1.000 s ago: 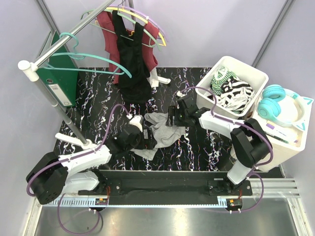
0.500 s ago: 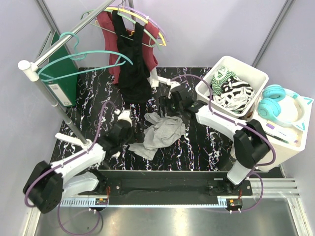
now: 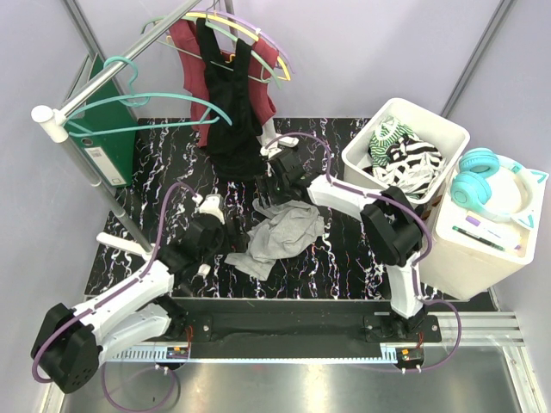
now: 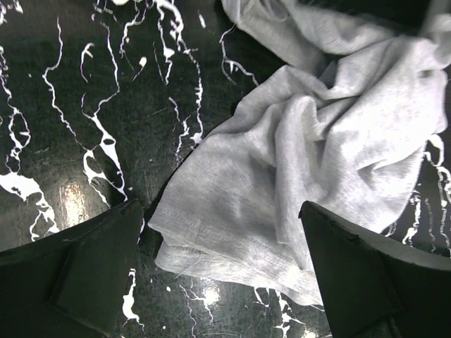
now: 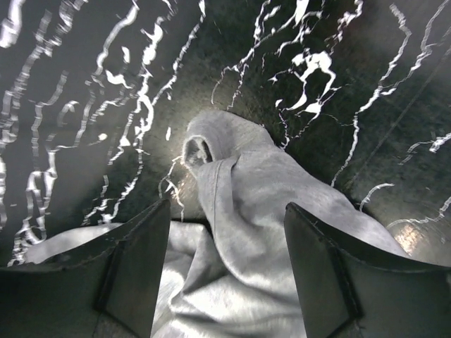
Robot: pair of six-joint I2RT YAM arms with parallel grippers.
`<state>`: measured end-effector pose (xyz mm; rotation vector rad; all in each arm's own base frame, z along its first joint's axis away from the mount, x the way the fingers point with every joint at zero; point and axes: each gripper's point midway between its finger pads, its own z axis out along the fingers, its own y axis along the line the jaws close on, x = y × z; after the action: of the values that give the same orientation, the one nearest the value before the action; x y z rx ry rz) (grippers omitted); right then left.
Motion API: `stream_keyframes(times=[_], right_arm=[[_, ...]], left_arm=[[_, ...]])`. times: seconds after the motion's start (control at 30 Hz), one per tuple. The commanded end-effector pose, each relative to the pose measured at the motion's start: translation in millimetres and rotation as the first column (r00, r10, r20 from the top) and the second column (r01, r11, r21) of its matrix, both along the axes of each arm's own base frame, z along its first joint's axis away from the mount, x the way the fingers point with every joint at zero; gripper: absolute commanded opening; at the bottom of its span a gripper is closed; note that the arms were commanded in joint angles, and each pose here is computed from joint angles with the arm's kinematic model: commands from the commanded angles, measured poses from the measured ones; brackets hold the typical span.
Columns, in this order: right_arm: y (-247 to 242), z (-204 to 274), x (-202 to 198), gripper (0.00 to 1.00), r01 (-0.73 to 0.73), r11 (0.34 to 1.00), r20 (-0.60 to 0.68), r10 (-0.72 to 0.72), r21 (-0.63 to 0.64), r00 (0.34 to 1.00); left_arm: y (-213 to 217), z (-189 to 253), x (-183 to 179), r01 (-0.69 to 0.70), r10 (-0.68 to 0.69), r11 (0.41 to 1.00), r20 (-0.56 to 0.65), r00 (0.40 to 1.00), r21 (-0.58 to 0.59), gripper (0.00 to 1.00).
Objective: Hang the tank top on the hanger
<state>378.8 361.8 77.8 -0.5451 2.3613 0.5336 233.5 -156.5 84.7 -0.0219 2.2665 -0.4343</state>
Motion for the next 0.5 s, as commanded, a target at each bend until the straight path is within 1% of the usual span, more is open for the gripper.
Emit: stream_keyframes(times=[0.0,0.27,0.37,0.4,0.47], right_arm=[[8,-5,8,0.70,-0.009,0.999,0.018,0.010,-0.047,1.000],[11,-21,5,0.63,-0.022,0.995,0.001,0.022,-0.097,1.000],[10,-26,4,0.52,-0.024,0.992,0.001,0.025,-0.120,1.000],[7,-28,7,0.44,-0.005,0.991,0.007,0.006,-0.135,1.000],[5,-27,9,0.32,0.012,0.989,0.012,-0.010,-0.146,1.000]], left_arm=[[-2,6,-1,0.024,-0.023,0.999,0.031,0.999,-0.026,0.99],[0,0,-6,0.034,-0.033,0.999,0.023,0.999,-0.032,0.99],[1,0,-7,0.033,-0.032,0.999,0.023,0.999,-0.037,0.99],[2,-1,-7,0.029,-0.029,0.999,0.020,0.999,-0.036,0.99],[2,-1,-8,0.029,-0.028,0.999,0.019,0.999,-0.039,0.99]])
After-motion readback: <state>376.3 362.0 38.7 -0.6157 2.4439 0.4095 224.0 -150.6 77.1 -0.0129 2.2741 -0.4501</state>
